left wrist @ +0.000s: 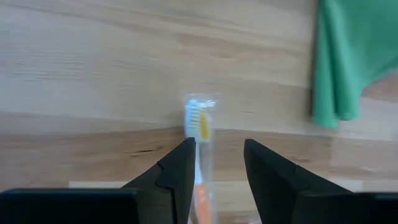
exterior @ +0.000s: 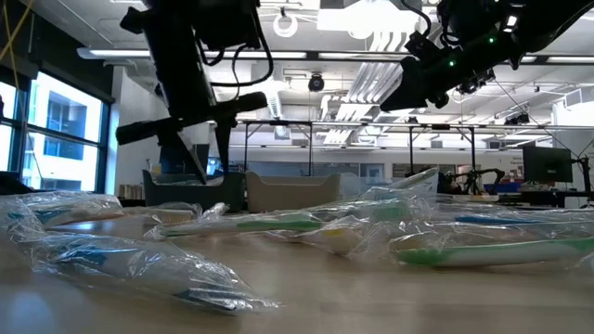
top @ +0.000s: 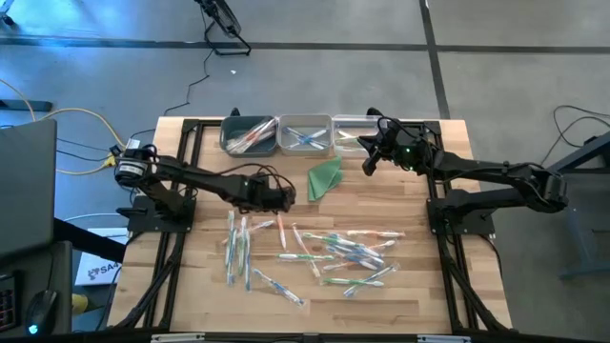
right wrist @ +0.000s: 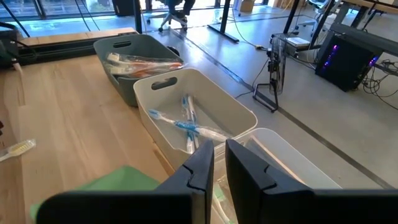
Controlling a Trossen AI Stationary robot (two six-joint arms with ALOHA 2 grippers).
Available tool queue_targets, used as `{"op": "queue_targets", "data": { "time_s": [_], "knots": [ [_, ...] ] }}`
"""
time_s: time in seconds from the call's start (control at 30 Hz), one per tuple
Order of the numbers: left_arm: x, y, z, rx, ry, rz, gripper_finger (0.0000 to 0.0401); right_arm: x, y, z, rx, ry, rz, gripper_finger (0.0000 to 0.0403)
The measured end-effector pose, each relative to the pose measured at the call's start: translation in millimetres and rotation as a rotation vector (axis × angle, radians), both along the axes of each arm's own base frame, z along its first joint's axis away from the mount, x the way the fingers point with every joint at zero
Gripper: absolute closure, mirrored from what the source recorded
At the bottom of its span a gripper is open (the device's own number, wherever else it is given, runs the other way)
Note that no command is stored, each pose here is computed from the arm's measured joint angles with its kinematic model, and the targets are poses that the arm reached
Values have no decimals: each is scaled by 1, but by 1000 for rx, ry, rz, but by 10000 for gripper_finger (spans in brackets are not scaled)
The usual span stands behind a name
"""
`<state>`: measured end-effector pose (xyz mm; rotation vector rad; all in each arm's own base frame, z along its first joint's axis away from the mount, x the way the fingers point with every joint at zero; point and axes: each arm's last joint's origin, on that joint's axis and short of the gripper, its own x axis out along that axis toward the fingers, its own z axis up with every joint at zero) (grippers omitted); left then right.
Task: Pick & Place Toothbrushes
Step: Put the orange toothbrush into the dark blue bin
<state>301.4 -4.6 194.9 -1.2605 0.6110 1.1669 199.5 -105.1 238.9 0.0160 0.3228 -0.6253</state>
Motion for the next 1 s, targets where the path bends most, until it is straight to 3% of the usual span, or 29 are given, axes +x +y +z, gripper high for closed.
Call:
{"op": "queue_targets", "data": {
  "time_s": [0.4, 0.73, 1.0],
  "knots": [
    [1, 36, -2, -82, -8, -20, 267, 0, 0, 0, -1, 0, -4, 369],
    [15, 34, -39, -231, 62, -58, 267, -1, -1, 0, -1, 5, -12, 369],
    [19, 34, -47, -254, 75, -64, 267, -2, -2, -1, 3, 12, -18, 369]
  ]
}}
